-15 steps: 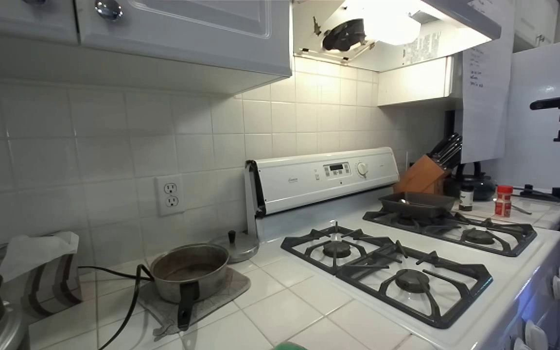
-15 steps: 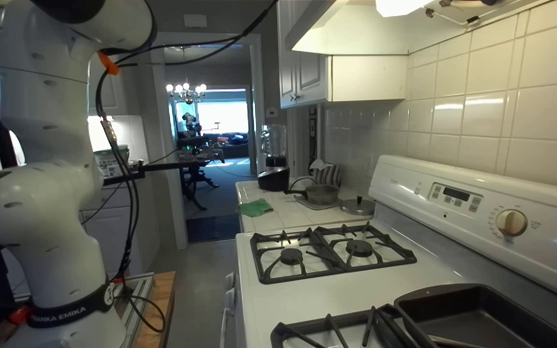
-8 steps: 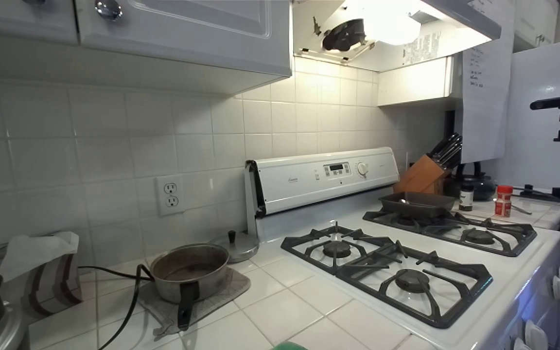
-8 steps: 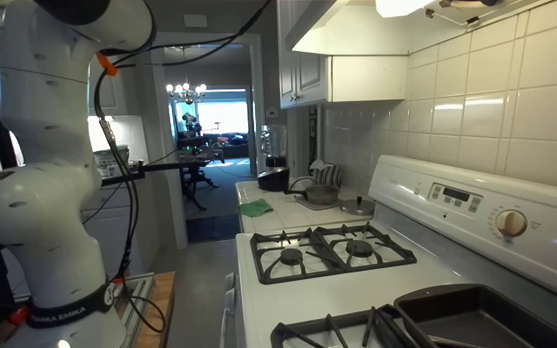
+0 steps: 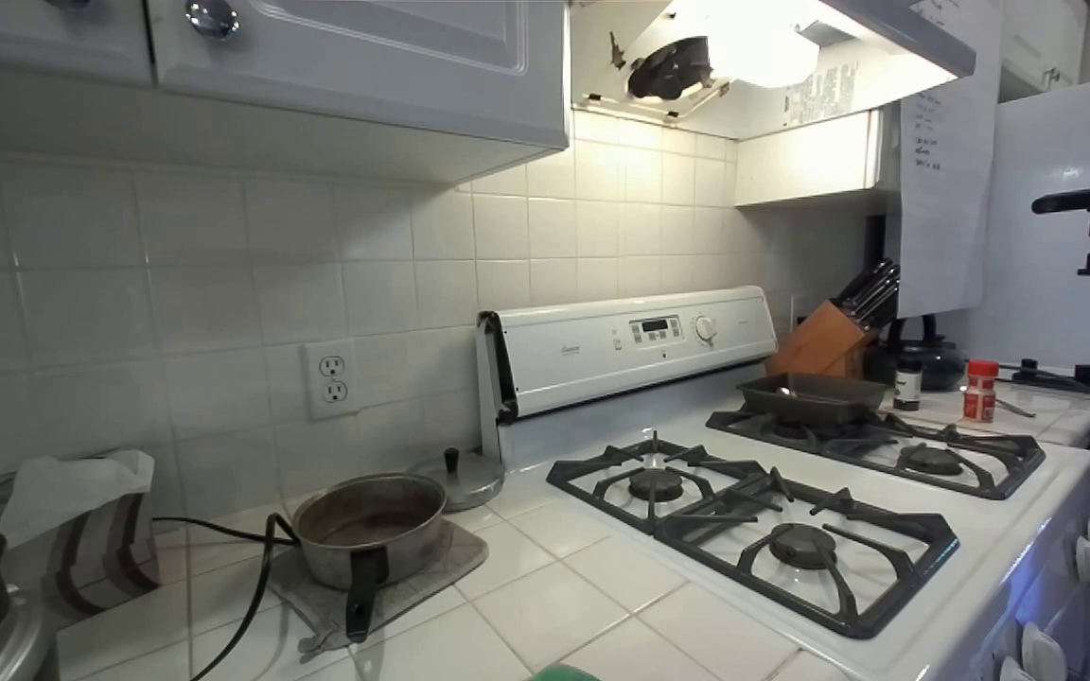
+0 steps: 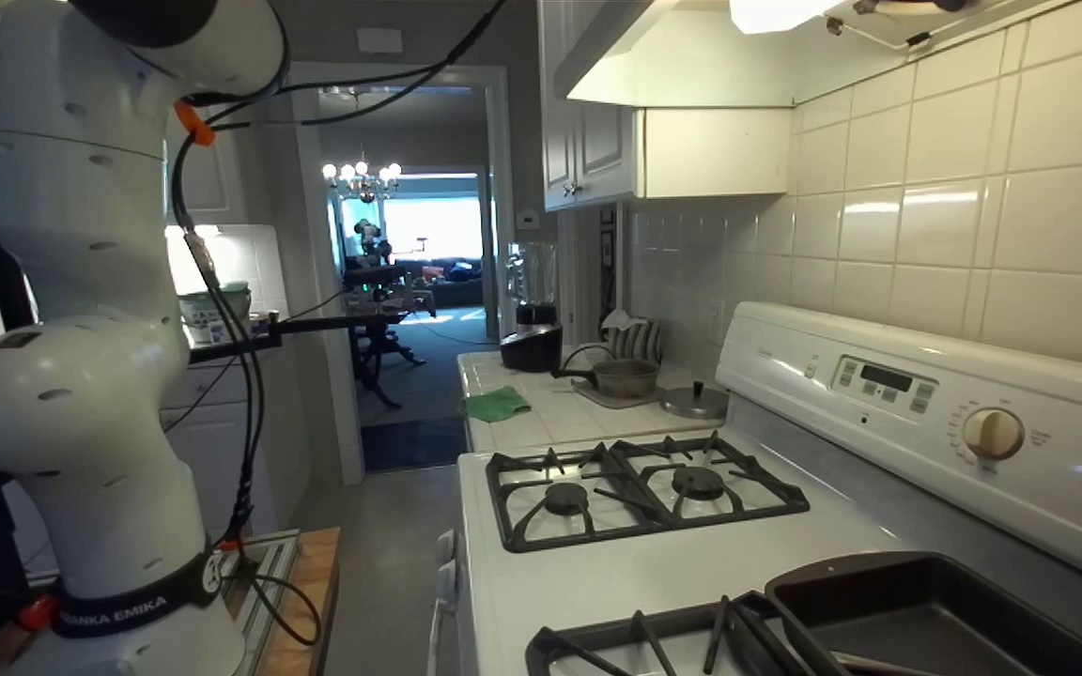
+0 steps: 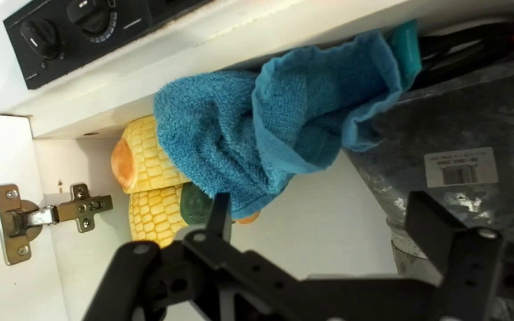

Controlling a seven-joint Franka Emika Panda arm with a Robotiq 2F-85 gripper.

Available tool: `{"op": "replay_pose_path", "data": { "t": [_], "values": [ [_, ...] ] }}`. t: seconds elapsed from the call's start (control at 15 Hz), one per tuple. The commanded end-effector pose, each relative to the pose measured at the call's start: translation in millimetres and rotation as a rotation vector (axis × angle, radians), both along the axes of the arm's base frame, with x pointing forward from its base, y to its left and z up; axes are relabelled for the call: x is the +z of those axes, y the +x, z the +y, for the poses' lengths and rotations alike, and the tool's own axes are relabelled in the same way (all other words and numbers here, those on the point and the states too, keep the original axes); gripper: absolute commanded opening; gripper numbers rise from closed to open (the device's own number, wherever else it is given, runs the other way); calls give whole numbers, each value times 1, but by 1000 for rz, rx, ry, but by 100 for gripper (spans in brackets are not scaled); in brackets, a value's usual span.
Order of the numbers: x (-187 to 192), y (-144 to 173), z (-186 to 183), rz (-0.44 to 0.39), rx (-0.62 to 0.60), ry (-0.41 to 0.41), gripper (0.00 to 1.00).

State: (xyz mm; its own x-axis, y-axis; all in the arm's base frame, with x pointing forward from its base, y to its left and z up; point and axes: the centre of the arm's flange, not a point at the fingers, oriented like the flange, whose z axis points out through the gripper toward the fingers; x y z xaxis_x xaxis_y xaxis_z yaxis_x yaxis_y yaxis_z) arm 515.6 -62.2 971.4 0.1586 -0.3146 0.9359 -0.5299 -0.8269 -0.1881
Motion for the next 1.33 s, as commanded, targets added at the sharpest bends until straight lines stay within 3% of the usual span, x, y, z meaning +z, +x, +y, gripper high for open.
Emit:
{"op": "replay_pose_path", "data": {
  "t": [0.0, 0.4, 0.73, 1.0, 1.27],
  "values": [
    [2, -46, 16, 10, -46, 23, 100],
    [-1, -109, 17, 97, -99, 152, 100],
    [-5, -155, 14, 59, -84, 160, 100],
    [-41, -171, 9, 79, -23, 270, 100],
    [-52, -181, -2, 47, -40, 297, 100]
  ]
}}
